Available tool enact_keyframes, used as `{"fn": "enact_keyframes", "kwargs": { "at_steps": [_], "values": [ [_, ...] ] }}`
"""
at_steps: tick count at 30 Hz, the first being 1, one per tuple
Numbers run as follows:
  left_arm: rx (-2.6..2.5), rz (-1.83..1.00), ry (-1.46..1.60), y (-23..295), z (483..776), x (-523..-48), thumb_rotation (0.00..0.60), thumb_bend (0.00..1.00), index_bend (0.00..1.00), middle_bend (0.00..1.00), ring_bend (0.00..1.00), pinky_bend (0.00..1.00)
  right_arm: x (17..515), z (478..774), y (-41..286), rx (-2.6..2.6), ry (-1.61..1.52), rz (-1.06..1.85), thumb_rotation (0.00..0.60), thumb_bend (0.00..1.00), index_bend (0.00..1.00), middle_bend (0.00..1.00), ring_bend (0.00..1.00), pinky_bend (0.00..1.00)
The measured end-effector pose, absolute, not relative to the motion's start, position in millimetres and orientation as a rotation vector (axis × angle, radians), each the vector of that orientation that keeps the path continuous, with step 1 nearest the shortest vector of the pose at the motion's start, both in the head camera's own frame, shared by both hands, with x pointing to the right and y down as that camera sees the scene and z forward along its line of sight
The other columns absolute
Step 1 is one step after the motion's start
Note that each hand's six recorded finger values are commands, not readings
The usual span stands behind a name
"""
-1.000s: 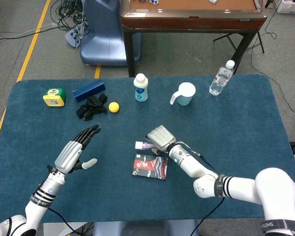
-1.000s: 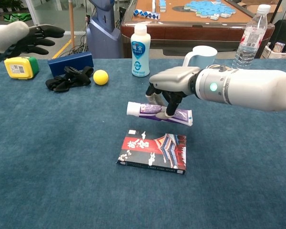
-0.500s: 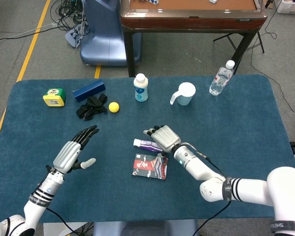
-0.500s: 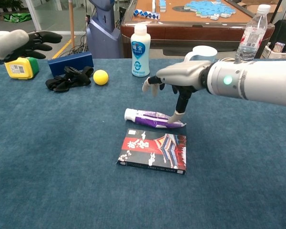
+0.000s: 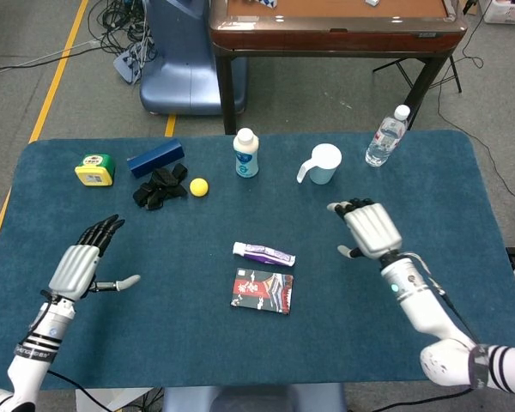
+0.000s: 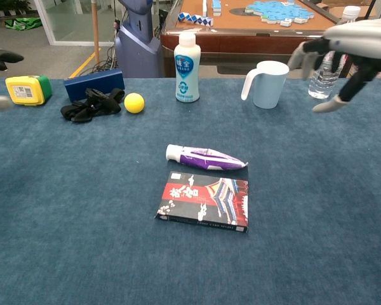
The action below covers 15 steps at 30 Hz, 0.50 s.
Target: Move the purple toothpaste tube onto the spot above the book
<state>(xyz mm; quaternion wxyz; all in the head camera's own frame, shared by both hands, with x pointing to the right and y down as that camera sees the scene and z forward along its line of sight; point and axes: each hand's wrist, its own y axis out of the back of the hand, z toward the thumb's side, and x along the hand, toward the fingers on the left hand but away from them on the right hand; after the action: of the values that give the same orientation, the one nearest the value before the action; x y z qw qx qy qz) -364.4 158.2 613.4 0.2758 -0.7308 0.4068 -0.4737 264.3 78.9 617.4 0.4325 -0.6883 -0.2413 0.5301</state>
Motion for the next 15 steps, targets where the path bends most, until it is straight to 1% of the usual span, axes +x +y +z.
{"fn": "enact_keyframes", "kwargs": {
  "at_steps": [1,2,6,8,10,15],
  "values": [
    [-1.939,-1.29,1.098,159.1,612.4,-370.1,0.598,0.03,0.0,0.0,0.0,0.05,274.2,614.0,82.1,-1.698,-0.617,1.337,0.6,0.28,0.32,0.39,0.32,0.35],
    [-1.913,-1.304,1.103,159.7,611.1,-375.3,0.6,0.04,0.0,0.0,0.0,0.05,283.2,611.1,85.8,-1.683,-0.633,1.351,0.6,0.28,0.33,0.41,0.33,0.36],
    [-1.776,-1.353,1.108,163.8,602.7,-397.3,0.6,0.05,0.0,0.0,0.0,0.05,328.6,595.5,106.7,-1.601,-0.716,1.424,0.6,0.29,0.4,0.45,0.38,0.38],
    [-1.717,-1.37,1.111,167.5,598.6,-405.9,0.6,0.05,0.0,0.0,0.0,0.05,343.3,590.2,114.6,-1.573,-0.745,1.447,0.6,0.31,0.43,0.47,0.4,0.39],
    [-1.657,-1.388,1.119,174.5,593.6,-415.5,0.6,0.05,0.0,0.0,0.0,0.05,362.9,583.7,127.2,-1.536,-0.785,1.479,0.6,0.32,0.46,0.49,0.42,0.41],
    [-1.563,-1.445,1.112,201.0,584.2,-430.7,0.6,0.05,0.0,0.0,0.0,0.05,400.7,571.5,162.3,-1.471,-0.865,1.549,0.6,0.32,0.49,0.51,0.44,0.41]
  ]
}}
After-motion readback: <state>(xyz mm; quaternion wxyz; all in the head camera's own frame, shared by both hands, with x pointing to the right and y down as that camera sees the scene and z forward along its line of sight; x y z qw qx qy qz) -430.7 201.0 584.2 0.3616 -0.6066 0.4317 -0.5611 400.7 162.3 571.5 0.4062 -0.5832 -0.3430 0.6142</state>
